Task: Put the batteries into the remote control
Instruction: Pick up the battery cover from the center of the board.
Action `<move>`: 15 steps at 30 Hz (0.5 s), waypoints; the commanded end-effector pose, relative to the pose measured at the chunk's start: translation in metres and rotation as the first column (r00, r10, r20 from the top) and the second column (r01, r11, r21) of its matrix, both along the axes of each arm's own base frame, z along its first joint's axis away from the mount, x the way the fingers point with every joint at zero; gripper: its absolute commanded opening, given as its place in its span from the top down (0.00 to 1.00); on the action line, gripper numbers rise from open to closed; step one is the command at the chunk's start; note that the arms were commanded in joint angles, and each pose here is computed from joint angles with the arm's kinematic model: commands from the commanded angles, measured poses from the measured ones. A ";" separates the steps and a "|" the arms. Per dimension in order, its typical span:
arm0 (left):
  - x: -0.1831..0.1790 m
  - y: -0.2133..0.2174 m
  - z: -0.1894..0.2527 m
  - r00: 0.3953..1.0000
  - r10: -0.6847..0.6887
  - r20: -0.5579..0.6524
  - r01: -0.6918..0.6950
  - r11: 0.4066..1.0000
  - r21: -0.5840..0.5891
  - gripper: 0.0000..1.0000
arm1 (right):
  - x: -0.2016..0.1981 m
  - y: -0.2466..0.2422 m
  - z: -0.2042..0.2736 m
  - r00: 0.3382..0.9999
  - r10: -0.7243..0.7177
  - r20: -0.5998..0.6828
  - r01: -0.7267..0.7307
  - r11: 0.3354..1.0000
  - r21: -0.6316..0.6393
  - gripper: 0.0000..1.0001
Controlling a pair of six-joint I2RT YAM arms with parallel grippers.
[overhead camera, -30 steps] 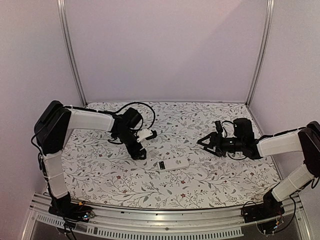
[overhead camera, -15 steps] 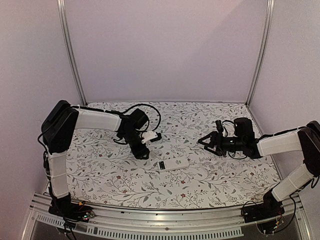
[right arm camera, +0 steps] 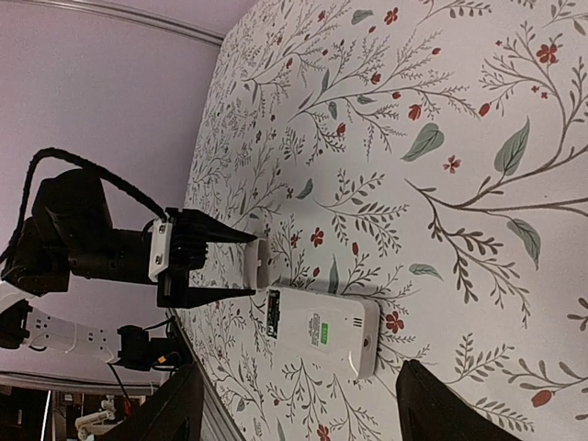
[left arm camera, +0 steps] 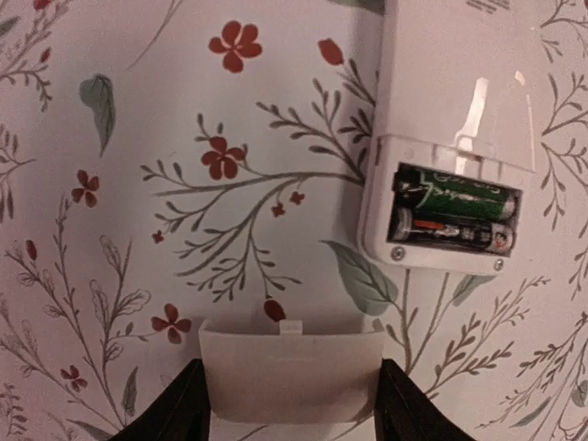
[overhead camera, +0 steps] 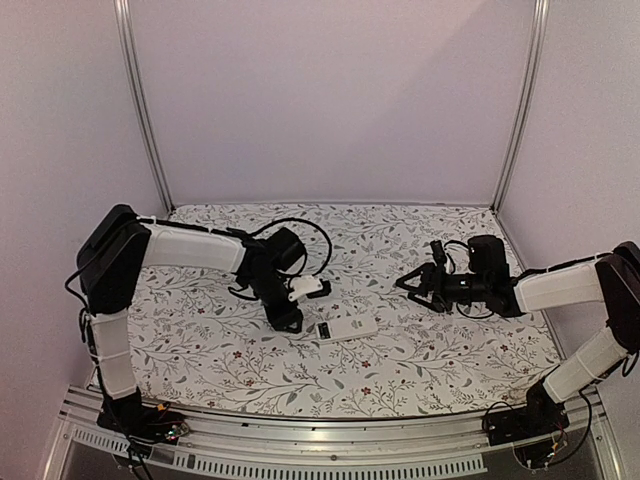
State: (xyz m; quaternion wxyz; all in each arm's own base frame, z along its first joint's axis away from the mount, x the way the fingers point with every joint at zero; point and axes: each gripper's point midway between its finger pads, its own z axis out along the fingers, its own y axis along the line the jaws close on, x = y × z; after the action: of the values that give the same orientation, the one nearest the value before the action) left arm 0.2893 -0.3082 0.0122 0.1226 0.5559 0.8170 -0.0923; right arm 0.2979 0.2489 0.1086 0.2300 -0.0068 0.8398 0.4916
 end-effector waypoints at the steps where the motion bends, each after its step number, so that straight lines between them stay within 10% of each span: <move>1: -0.032 -0.017 0.016 0.997 -0.070 -0.012 0.069 0.996 -0.049 0.44 | 0.003 0.000 0.005 1.000 0.009 0.021 -0.009 1.000 0.002 0.27; 15: -0.043 -0.061 0.032 0.981 -0.189 0.042 0.193 0.974 -0.117 0.45 | 0.000 0.001 0.005 1.000 0.019 0.013 -0.019 1.000 0.009 0.25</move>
State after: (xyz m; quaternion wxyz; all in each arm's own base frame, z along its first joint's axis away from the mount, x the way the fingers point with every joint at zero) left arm 0.2438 -0.3471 0.0361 0.1399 0.6084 0.7703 -0.1302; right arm 0.2964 0.2498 0.1092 0.2268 -0.0094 0.8388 0.4948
